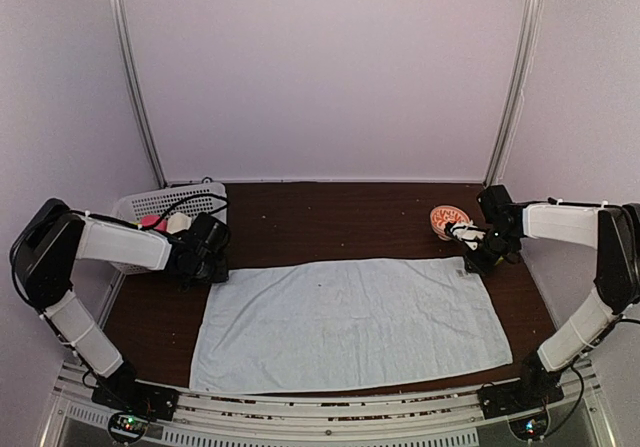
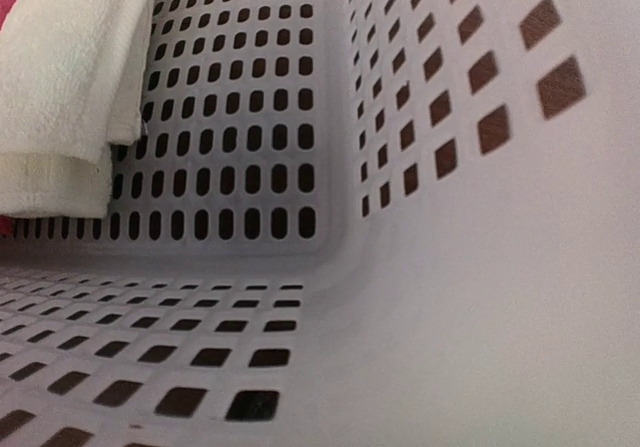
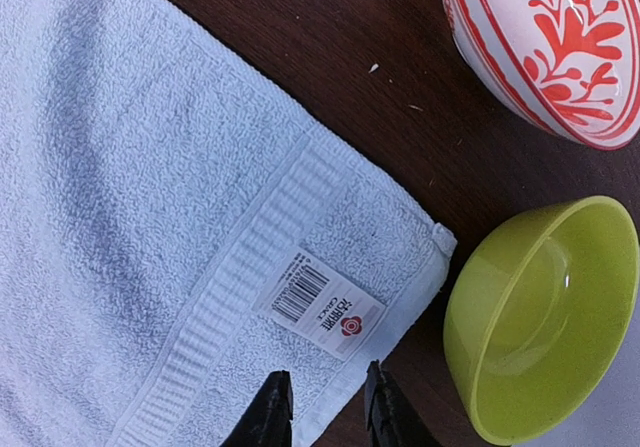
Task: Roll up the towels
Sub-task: Pick up the towel from the center of the board.
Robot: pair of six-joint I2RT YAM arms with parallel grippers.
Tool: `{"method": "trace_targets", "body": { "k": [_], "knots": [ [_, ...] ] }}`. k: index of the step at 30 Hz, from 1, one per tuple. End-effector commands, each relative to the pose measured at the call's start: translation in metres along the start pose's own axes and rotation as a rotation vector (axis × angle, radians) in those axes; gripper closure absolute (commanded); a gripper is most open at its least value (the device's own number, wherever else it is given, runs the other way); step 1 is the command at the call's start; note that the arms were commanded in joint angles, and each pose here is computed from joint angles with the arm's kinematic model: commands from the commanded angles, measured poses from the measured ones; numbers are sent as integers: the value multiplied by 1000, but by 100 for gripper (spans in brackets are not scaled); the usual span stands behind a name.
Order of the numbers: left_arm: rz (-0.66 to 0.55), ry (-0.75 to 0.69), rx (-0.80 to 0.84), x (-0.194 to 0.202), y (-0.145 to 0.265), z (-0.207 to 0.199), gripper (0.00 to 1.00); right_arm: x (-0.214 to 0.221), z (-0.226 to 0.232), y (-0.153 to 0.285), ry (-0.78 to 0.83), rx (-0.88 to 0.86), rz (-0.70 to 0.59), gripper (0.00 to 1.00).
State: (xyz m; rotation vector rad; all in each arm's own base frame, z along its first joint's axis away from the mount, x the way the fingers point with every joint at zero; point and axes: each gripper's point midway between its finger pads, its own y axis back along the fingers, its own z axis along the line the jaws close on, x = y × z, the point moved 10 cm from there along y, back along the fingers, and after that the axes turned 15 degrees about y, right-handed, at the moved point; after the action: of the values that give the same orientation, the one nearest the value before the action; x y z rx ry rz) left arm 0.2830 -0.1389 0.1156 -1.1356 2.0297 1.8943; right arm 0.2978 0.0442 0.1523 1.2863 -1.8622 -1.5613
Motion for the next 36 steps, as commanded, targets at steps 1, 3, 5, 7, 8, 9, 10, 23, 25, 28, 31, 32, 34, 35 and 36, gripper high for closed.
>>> {"method": "trace_targets", "body": {
  "k": [1, 3, 5, 7, 8, 9, 10, 23, 25, 28, 31, 32, 34, 35, 36],
  "knots": [
    [-38, 12, 5, 1, -7, 1, 60, 2, 2, -2, -12, -12, 6, 74],
    [-41, 3, -3, 1, -10, 1, 59, 2, 2, -3, -15, -20, 3, 74],
    [-38, -3, -11, 2, -14, 1, 61, 2, 3, -4, -14, -24, 5, 74],
    [-29, -6, -9, 2, -17, 1, 64, 3, 4, -4, -13, -20, 8, 74],
    [-27, -7, -7, 3, -18, 1, 66, 3, 4, -4, -15, -19, 10, 74],
    [-24, -11, -4, 3, -20, 0, 70, 4, 4, -5, -13, -19, 12, 74],
    [-20, -12, -2, 3, -21, 0, 73, 4, 4, -5, -13, -20, 13, 74],
    [51, -38, -15, 11, -28, -1, 70, 3, 4, -6, -12, -19, 12, 74],
    [61, -40, -20, 11, -27, 1, 70, 3, 4, -6, -11, -19, 7, 74],
    [71, -58, -20, 13, -22, 0, 74, 2, 3, -6, -14, -20, 3, 74],
    [24, -79, -10, 11, -10, -4, 70, 2, 3, -7, -14, -20, 0, 74],
    [19, -81, -13, 10, -9, -4, 68, 2, 3, -8, -16, -22, -1, 74],
    [17, -97, -46, 7, -10, -6, 65, 2, 4, -9, -17, -32, -4, 74],
    [28, -104, -57, 9, -12, -5, 65, 1, 4, -9, -19, -33, -7, 74],
    [35, -105, -60, 10, -13, -5, 65, 1, 4, -9, -18, -34, -6, 74]
  ]
}}
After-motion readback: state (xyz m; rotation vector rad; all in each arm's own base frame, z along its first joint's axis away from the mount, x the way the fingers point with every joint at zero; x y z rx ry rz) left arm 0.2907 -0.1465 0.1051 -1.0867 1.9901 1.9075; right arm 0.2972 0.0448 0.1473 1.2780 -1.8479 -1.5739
